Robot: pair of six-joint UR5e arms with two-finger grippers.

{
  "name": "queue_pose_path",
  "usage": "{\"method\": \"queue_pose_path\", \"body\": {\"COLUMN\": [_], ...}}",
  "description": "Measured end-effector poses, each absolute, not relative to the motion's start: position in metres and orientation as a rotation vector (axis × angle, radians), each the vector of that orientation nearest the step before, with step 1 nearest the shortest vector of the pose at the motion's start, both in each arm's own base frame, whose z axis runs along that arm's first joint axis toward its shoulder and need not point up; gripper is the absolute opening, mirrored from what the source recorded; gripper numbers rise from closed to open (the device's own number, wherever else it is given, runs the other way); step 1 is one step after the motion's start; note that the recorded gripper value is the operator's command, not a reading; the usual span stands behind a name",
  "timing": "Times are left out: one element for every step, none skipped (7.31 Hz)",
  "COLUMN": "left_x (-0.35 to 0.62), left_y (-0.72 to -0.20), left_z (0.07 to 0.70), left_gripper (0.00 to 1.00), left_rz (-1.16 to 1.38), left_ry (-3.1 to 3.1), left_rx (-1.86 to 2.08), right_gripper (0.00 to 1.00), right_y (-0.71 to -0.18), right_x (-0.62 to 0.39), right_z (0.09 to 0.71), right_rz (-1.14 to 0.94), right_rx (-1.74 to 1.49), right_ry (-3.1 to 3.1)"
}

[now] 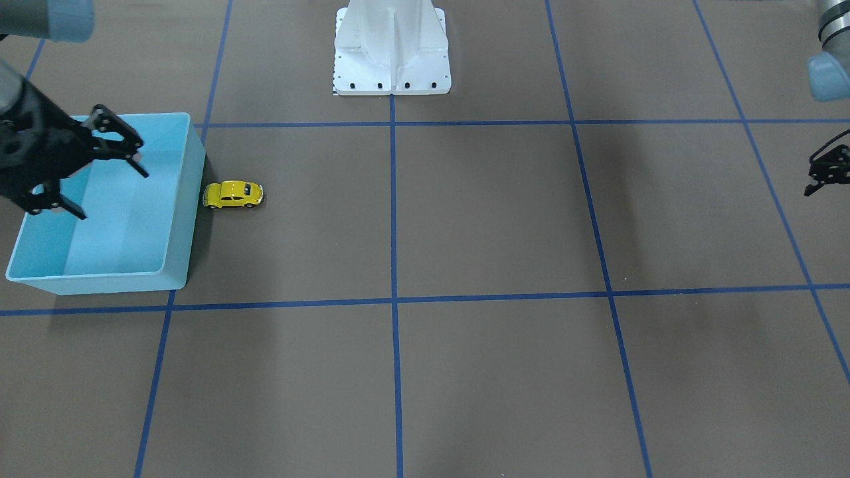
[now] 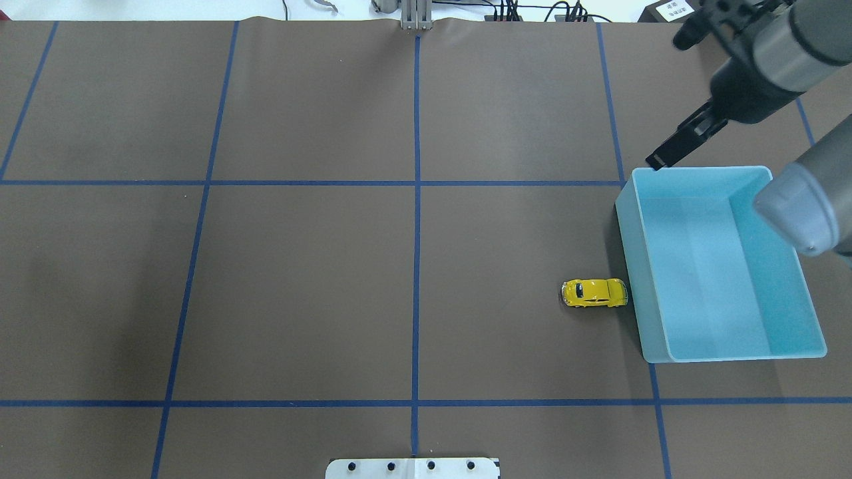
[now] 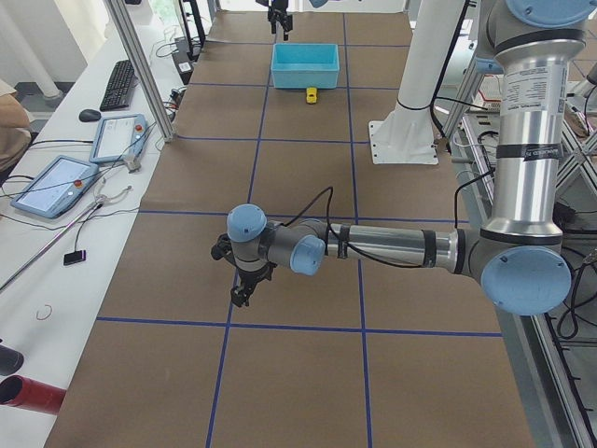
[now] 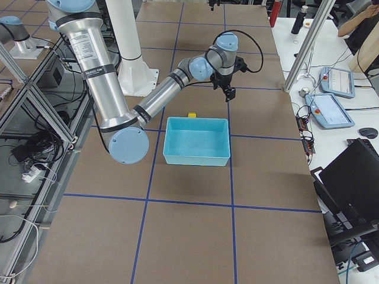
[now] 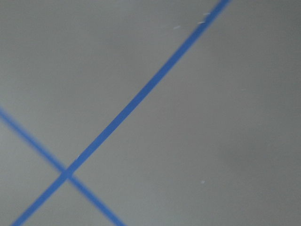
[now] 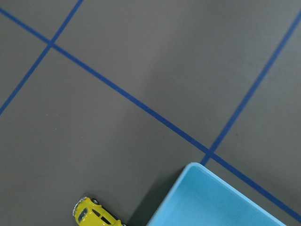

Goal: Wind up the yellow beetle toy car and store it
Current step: 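Reach the right gripper down to the car beside the blue bin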

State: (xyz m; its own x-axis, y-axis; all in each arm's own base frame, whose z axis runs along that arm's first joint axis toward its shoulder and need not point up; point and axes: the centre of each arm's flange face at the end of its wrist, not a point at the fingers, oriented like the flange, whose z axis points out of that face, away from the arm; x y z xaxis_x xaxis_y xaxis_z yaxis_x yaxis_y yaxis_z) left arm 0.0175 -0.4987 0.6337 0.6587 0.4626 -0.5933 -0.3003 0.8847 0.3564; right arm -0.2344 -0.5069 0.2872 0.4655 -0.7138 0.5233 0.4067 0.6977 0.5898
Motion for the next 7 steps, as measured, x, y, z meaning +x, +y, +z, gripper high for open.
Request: {"method": "queue_pose_path", "body": {"left_x": [-0.008, -0.029, -0.047, -0.061, -0.073, -0.086, -0.099], "left_y": [-0.491, -0.483, -0.473, -0.462, -0.451, -0.44, -0.429], "left_z": [0.644, 0.653, 0.662, 0.669, 0.674, 0.677, 0.681], "left_gripper": [1.0, 1.0, 1.0, 1.0, 1.0, 1.0, 1.0], "left_rz": [0.334, 0.264, 0.194, 0.109, 0.033, -0.022, -0.066], "left_ry": [0.737, 0.744, 0.75, 0.765, 0.791, 0.814, 0.832], "left_rx": [0.197, 0.173, 0.153, 0.127, 0.108, 0.104, 0.102], "right_gripper": [1.0, 1.0, 1.0, 1.0, 1.0, 1.0, 1.0], "right_y": [-0.494, -0.481, -0.469, -0.456, -0.441, -0.43, -0.424], "right_x": [-0.268, -0.299, -0.323, -0.342, -0.363, -0.382, -0.394], "right_z": [0.284, 0.285, 0.288, 0.297, 0.308, 0.324, 0.347], "right_rz": [-0.874, -1.025, -1.142, -1.228, -1.307, -1.378, -1.437], "right_rx": [0.468, 0.513, 0.572, 0.628, 0.657, 0.676, 0.701], "right_ry": [-0.783, -0.737, -0.69, -0.661, -0.654, -0.648, -0.638]}}
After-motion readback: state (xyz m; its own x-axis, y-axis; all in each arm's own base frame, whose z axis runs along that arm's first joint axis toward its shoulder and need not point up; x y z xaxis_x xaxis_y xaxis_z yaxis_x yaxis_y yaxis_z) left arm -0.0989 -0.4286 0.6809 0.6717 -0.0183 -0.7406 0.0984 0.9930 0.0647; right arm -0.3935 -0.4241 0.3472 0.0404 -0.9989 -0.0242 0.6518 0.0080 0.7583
